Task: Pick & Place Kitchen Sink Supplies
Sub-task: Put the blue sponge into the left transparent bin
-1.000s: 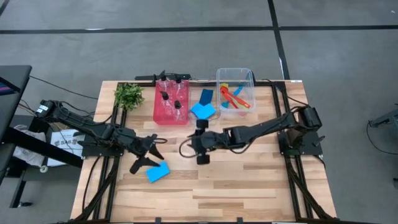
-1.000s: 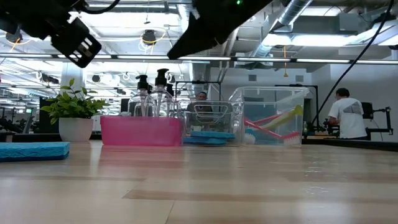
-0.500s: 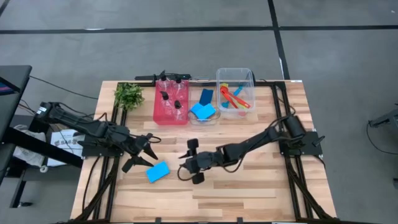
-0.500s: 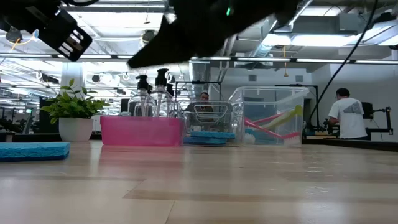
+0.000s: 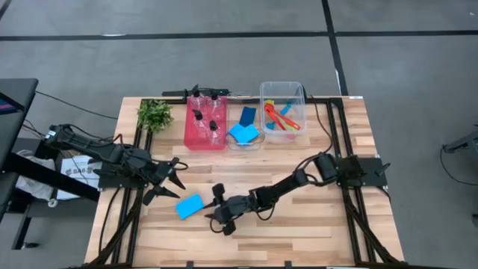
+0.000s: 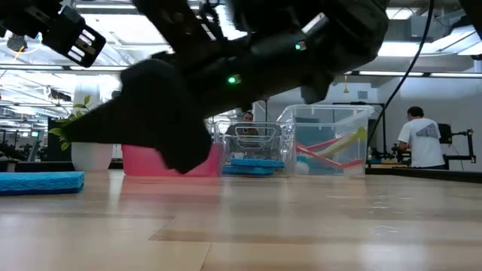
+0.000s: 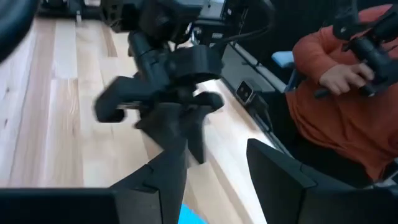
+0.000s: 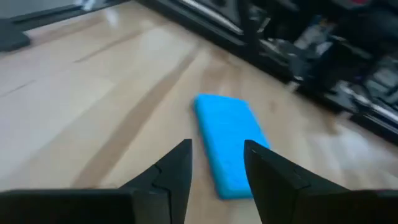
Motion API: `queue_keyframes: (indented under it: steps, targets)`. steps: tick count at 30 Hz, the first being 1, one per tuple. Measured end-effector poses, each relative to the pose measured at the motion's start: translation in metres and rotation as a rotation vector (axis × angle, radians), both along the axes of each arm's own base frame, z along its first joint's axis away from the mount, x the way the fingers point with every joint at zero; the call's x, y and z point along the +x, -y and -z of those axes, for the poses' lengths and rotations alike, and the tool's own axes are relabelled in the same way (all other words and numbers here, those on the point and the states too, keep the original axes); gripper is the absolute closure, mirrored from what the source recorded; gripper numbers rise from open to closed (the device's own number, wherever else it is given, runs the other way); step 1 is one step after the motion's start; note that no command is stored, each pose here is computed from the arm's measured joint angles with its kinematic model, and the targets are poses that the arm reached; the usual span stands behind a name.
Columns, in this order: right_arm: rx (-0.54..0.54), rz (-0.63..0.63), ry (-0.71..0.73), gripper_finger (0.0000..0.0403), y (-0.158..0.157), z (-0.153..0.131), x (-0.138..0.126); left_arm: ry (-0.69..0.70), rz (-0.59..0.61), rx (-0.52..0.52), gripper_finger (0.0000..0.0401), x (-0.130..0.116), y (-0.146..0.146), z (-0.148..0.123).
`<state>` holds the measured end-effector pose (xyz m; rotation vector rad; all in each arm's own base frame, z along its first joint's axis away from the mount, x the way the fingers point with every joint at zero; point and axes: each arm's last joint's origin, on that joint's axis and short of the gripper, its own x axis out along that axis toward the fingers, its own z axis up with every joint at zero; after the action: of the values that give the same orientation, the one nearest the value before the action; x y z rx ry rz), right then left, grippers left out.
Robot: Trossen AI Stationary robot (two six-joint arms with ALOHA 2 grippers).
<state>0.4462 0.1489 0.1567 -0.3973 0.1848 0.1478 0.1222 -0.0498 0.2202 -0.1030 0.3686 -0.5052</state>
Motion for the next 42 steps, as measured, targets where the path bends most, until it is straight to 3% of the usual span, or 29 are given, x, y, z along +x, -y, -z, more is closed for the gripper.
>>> queue_keyframes:
  steps: [9, 20, 30, 38, 42]
  targets:
    - [-0.003, -0.059, -0.084, 0.0278, 0.005, -0.007, 0.024, -0.052, -0.019, 0.02, 0.0233, -0.004, -0.002, 0.015]
    - [0.019, -0.119, -0.11, 0.0281, 0.019, -0.013, 0.032, 0.004, -0.067, 0.009, 0.0233, -0.011, -0.006, 0.015]
    - [0.031, -0.065, -0.205, 0.0284, 0.041, 0.027, 0.041, 0.005, -0.068, 0.008, 0.0233, -0.011, -0.006, 0.015]
    - [0.11, -0.009, -0.264, 0.0286, 0.054, 0.058, 0.051, 0.01, -0.068, 0.006, 0.0233, -0.011, -0.006, 0.014]
    - [0.121, -0.001, -0.285, 0.0317, 0.055, 0.066, 0.051, 0.011, -0.068, 0.006, 0.0233, -0.011, -0.006, 0.014]
